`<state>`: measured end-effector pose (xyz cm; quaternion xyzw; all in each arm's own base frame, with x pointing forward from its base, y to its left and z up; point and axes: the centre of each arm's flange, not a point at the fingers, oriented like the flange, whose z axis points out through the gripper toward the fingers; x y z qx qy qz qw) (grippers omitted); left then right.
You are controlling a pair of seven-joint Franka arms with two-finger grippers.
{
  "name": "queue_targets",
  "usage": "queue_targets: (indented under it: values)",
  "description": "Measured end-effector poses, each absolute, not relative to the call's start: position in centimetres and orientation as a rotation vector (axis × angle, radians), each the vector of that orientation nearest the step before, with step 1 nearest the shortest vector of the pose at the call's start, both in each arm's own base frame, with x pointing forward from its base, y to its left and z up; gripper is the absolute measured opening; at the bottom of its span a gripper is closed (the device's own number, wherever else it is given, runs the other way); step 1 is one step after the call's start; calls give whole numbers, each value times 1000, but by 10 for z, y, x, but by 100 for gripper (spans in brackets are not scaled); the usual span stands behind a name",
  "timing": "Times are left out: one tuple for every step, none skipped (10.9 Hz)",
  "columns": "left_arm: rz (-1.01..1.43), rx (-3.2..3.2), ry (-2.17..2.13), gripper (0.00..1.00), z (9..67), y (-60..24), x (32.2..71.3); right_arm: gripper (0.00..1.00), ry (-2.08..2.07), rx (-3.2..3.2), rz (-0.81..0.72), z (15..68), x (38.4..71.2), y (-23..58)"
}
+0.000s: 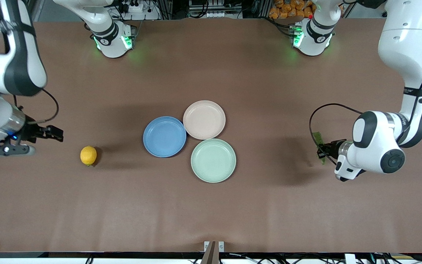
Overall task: Pick lemon and lettuce from blue and beige plates
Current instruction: 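Release the lemon on the table while the left gripper carries the lettuce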
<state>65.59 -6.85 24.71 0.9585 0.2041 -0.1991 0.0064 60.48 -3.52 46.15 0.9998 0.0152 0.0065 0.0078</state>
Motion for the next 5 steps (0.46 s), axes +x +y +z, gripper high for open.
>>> queue_targets:
  values:
    - [-633,2998,635,4,242,-70,655,100,28,3158,44,483,598,-33]
    - [-648,2996,635,9,237,-70,654,100,22,3172,57,502,592,-32]
    - [-663,2993,637,25,230,-69,653,100,21,3179,58,519,585,-31]
    - [-672,2992,634,39,226,-69,653,100,18,3183,59,537,578,-32]
    - [-672,2992,630,48,226,-69,653,100,12,3186,65,555,571,-34]
